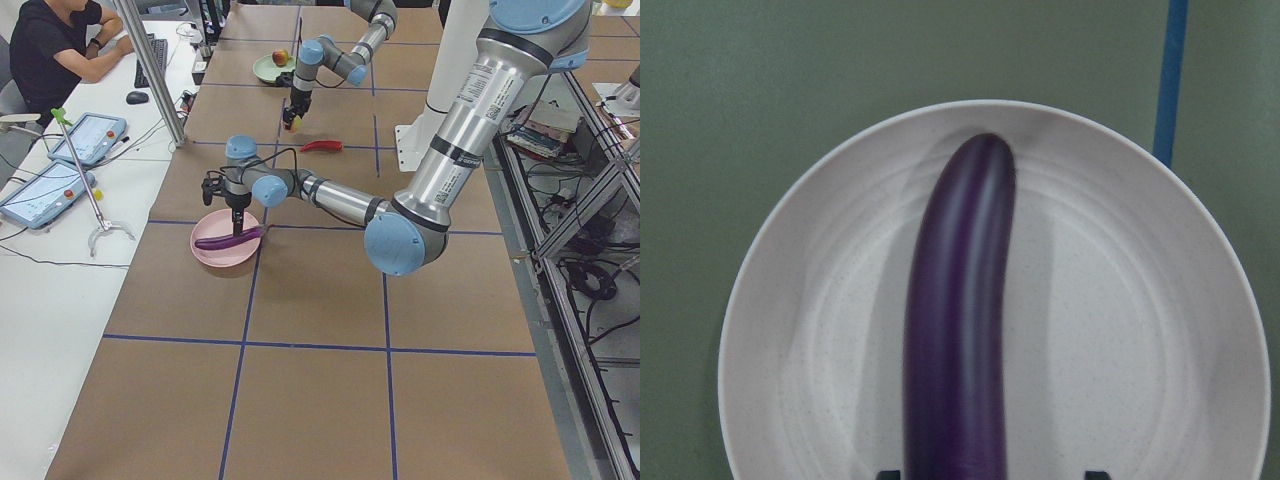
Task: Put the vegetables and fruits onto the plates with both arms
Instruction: 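Release the eggplant while the right gripper carries the pale apple to the green plate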
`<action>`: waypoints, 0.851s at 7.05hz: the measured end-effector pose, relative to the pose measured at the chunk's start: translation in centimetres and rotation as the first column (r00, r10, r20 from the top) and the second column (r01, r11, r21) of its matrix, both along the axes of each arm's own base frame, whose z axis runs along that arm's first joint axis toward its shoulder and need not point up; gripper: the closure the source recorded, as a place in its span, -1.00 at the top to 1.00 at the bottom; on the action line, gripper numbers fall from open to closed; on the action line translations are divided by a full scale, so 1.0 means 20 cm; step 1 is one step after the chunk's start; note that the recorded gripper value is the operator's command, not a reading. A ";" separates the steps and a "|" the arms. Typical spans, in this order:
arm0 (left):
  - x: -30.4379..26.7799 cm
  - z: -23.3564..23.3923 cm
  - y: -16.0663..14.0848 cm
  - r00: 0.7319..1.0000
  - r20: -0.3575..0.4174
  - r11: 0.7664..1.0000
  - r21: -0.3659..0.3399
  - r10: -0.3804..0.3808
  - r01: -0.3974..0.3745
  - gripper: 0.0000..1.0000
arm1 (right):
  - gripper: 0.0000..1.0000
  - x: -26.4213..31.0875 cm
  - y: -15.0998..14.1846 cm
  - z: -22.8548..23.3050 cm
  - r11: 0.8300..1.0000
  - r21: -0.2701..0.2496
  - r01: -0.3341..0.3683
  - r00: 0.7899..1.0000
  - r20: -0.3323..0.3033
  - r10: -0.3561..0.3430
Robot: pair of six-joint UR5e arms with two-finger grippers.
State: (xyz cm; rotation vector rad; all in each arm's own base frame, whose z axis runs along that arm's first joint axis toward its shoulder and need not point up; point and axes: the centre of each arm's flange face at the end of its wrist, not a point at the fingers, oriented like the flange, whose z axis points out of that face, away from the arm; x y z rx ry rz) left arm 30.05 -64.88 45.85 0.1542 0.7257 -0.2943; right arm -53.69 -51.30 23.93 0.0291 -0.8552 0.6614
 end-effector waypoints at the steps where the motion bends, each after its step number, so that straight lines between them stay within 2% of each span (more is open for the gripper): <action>1: -0.03 -0.04 -0.02 1.000 -0.016 1.000 0.006 -0.010 0.010 1.00 | -1.00 0.24 -0.09 0.15 0.999 0.044 0.031 0.999 -0.039 -0.029; 3: 0.04 -0.23 0.07 0.992 -0.123 0.999 -0.039 -0.033 0.028 1.00 | -1.00 0.65 -0.27 0.52 0.986 0.117 0.122 0.980 -0.173 -0.101; 4: 0.19 -0.37 0.19 0.983 -0.183 0.998 -0.066 -0.031 0.019 1.00 | -1.00 0.84 -0.34 0.72 0.975 0.131 0.178 0.959 -0.246 -0.142; 5: 0.39 -0.53 0.35 0.974 -0.225 0.998 -0.064 0.001 -0.016 1.00 | -0.97 0.98 -0.41 0.88 0.966 0.127 0.224 0.937 -0.303 -0.177; 6: 0.63 -0.68 0.52 0.968 -0.246 0.997 -0.043 0.049 -0.061 1.00 | -0.14 1.06 -0.46 1.01 0.960 0.113 0.256 0.917 -0.344 -0.204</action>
